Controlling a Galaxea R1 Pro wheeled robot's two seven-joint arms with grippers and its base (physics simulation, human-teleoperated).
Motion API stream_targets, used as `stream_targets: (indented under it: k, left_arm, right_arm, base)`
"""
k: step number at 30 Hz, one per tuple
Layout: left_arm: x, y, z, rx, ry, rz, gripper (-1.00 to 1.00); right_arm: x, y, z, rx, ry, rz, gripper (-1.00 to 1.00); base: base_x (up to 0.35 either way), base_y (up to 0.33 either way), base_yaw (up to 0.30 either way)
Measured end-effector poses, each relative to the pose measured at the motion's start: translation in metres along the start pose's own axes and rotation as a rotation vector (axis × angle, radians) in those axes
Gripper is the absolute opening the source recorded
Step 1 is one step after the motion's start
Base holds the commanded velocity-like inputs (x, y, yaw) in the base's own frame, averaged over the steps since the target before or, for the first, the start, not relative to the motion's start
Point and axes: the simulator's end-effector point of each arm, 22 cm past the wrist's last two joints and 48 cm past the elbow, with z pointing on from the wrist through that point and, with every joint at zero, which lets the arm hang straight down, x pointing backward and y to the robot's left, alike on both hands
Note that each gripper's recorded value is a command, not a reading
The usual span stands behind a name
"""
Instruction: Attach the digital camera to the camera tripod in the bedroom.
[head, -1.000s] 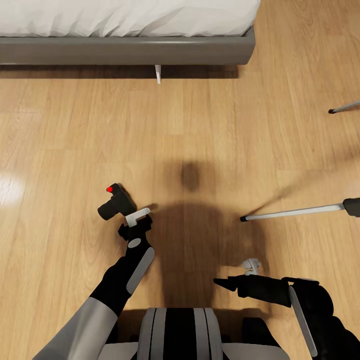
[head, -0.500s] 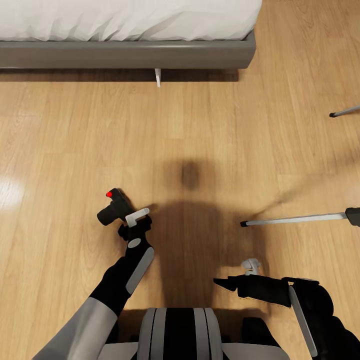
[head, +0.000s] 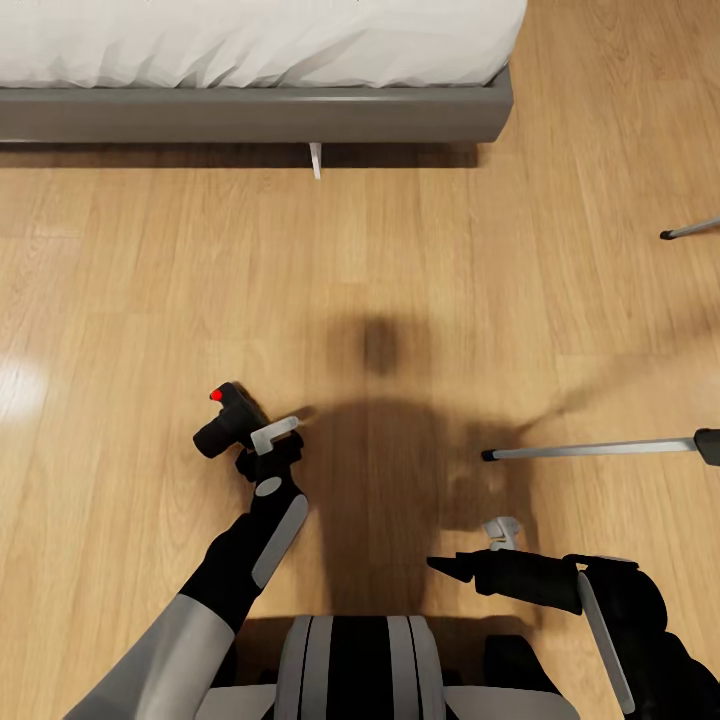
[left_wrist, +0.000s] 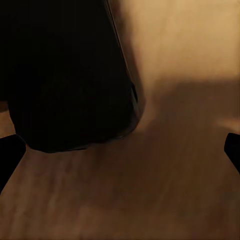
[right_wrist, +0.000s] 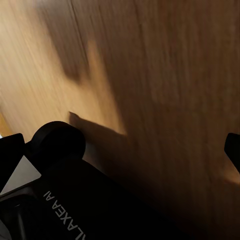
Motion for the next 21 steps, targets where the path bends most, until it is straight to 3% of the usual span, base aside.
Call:
stream_targets:
  k: [7,14,21]
  left_arm:
    - [0.001,0.001,0.0,-0.003,0.001,0.001,1.0]
    - [0.012,0.01,0.0,-0.04,0.051,-0.008,1.0]
    - [0.023,0.007,0.002,-0.019,0.074,-0.021,1.0]
  right_arm:
    - [0.0,0.0,0.0,0.0,0.0,0.0,1.0]
    - [-0.01,-0.005,-0.009,-0.005,-0.034,0.012,1.0]
    - [-0.006,-0.005,-0.005,0.011,-0.018,0.006,1.0]
  base:
    - [0.001,0.0,0.0]
    - [0.0,0.0,0.0]
    - [0.0,0.0,0.0]
